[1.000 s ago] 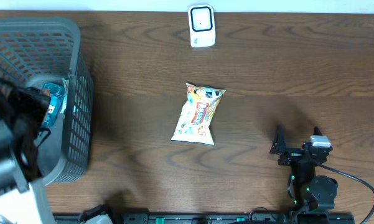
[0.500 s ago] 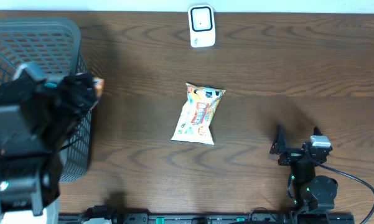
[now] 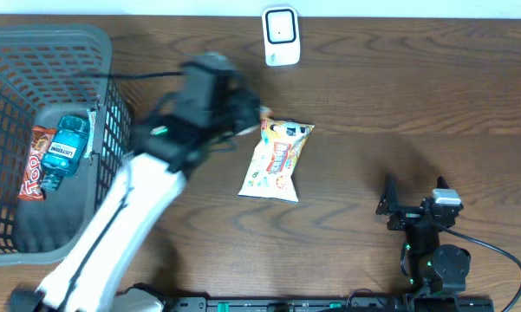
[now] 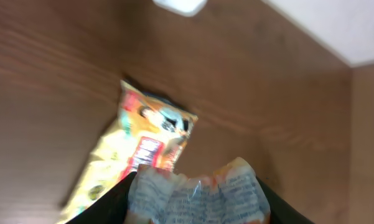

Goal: Scan the item barcode
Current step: 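Carry the small orange packet out and place it right of the snack bag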

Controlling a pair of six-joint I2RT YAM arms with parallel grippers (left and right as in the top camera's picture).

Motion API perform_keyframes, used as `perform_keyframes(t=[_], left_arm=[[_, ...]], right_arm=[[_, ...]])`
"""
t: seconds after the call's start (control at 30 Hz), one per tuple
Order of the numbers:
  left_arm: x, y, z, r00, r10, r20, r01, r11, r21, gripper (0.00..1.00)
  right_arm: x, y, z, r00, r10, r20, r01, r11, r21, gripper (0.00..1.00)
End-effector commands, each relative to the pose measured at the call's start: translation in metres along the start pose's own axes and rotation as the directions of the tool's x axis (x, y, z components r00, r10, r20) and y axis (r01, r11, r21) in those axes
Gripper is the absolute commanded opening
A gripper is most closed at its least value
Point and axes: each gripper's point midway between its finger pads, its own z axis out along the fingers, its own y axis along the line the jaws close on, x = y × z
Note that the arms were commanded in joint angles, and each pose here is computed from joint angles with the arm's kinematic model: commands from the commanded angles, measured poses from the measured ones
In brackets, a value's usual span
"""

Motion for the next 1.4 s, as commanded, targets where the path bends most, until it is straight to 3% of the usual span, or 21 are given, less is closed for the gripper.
perform_keyframes(t=[0.0,0.2,0.5,0.97,1.37], left_arm=[[0.027,-0.014,0.044,0.996,0.051,-0.068,-0.052,0.999,-0.013,0.47],[0.072,-0.018,0.107,0.98,0.124,-0.155,-0.133,0.99,-0.047,0.47],[0.125,-0.01,0.157,0.95,0.18,-0.254,-0.206,0.975,-0.081,0.47],[0.15,-0.012,0.167,0.915,0.336,-0.222,-0.369,0.921,-0.128,0.48],[0.178,0.012,0.199,0.894,0.348,-0.282,-0.404,0.898,-0.171,0.53]], right_arm=[[0.0,-0.004,0.0,1.0,-0.008,0.003,0.008,1.0,0.016,0.99],[0.0,-0.004,0.0,1.0,-0.008,0.003,0.008,1.0,0.016,0.99],[0.0,-0.004,0.0,1.0,-0.008,0.003,0.008,1.0,0.016,0.99],[0.0,-0.004,0.0,1.0,-0.008,0.003,0.008,1.0,0.016,0.99],[0.0,-0.004,0.0,1.0,-0.008,0.003,0.008,1.0,0.016,0.99]])
